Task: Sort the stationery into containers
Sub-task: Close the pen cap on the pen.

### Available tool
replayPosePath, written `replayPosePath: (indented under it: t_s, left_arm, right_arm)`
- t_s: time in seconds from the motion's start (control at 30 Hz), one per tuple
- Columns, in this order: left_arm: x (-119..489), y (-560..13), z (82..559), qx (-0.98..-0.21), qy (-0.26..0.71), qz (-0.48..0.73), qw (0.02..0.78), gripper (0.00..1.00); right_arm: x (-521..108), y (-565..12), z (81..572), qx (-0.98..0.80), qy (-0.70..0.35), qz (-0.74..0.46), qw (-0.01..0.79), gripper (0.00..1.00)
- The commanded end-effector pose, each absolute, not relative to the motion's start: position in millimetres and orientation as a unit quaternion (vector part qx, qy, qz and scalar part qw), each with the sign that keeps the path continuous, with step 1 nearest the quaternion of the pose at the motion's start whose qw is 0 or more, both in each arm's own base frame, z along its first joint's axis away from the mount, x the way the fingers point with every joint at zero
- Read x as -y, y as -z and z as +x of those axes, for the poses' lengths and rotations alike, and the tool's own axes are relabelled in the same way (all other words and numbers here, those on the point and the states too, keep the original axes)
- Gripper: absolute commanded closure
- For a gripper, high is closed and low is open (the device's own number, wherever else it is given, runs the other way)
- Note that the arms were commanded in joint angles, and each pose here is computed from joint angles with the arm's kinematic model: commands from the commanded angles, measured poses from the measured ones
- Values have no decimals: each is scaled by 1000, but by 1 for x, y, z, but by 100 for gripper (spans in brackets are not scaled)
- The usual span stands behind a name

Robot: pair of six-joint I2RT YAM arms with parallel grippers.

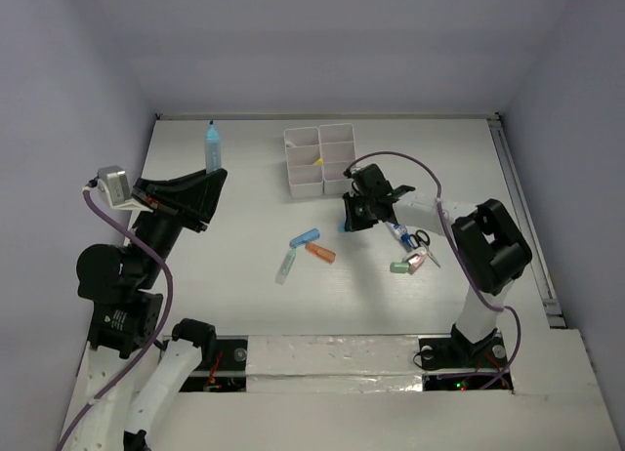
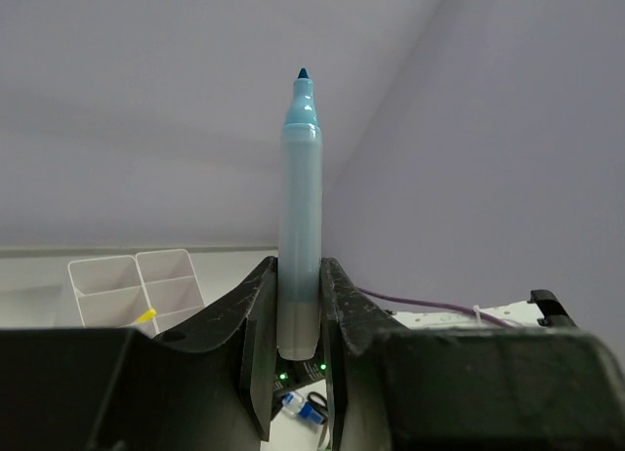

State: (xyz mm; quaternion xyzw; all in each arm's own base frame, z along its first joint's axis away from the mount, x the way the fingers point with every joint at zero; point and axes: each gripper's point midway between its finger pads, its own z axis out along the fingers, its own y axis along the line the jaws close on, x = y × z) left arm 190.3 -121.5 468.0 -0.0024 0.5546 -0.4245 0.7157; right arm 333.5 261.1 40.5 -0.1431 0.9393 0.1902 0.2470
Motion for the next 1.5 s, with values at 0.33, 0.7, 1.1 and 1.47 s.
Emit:
replayPosePath:
  t_s: [0.33, 0.7, 1.1, 1.47]
  left_arm:
    - [124, -490, 187, -530, 443, 2, 723, 100]
    - [123, -493, 190, -528, 441, -5, 726, 100]
    - [129, -491, 188, -531, 454, 7, 715, 100]
    - [141, -452, 207, -574, 457, 8, 679, 100]
  right_arm:
    - [-312, -55, 360, -913, -280, -100, 280, 91]
    - [-320, -108, 367, -882, -325, -82, 332, 79]
    - [-265, -85, 360, -918, -146, -221, 294, 38]
    - [-278, -76, 362, -904, -132, -315, 257, 37]
